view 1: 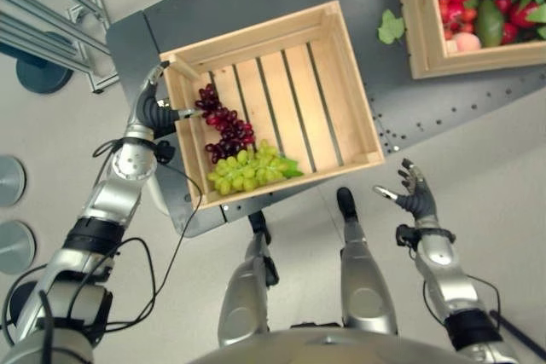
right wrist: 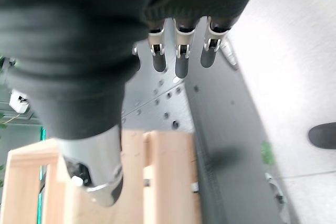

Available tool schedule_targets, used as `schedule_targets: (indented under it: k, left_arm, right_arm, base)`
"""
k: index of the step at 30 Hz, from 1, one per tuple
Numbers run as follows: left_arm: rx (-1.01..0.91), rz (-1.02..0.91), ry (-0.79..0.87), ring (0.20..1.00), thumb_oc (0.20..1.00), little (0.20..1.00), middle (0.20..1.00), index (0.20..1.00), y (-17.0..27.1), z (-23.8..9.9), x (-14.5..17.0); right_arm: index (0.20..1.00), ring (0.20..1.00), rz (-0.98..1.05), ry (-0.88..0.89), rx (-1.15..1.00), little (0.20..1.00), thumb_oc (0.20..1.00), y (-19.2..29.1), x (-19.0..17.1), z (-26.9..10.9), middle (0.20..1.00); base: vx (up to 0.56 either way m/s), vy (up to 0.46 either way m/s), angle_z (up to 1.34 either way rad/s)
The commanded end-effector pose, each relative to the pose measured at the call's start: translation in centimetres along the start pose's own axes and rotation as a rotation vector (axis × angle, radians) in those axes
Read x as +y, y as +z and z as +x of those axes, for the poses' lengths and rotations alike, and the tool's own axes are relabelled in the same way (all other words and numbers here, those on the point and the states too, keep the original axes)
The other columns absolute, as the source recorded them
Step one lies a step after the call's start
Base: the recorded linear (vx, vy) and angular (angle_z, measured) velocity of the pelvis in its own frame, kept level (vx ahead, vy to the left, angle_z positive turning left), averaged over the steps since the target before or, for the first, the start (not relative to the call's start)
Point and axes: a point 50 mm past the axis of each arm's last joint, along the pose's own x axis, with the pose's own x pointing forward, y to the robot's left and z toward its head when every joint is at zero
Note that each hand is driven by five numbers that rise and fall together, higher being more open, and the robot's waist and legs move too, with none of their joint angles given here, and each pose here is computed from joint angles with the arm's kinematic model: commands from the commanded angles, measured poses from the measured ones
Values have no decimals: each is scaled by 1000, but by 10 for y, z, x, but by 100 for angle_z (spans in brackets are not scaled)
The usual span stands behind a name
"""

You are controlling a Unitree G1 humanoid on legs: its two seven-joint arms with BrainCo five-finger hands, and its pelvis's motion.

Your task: Pick up the fruits from the basket on one side to the basket on the other side

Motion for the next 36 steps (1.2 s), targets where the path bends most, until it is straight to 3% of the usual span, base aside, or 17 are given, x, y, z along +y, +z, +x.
schedule_targets:
  k: [1, 13, 20, 28, 36]
  left_arm:
    - [3, 131, 108, 1000, 1000, 1000, 1000, 1000, 8, 25, 36]
    - [23, 683, 79, 1000, 1000, 1000, 1000, 1000, 6, 43, 53]
    - [73, 973, -31, 1000, 1000, 1000, 1000, 1000, -14, 40, 58]
    - [-3, 1065, -49, 1000, 1000, 1000, 1000, 1000, -23, 10, 87]
    - [-12, 1209, -81, 1000, 1000, 1000, 1000, 1000, -33, 4, 89]
  right_arm:
    - [1000, 1000, 10, -31, -138, 1000, 1000, 23, -13, -2, 1000]
    - [1000, 1000, -15, -44, -234, 1000, 1000, 39, -16, -1, 1000]
    - [1000, 1000, -35, -70, -281, 1000, 1000, 49, -23, 2, 1000]
    - [1000, 1000, -69, -128, -300, 1000, 1000, 52, -36, 2, 1000]
    - [1000, 1000, -78, -127, -326, 1000, 1000, 58, -33, 7, 1000]
  base:
    - [-14, 5, -19]
    - [-3, 30, -15]
    - [-9, 33, -16]
    - [20, 25, -9]
    - [-3, 0, -1]
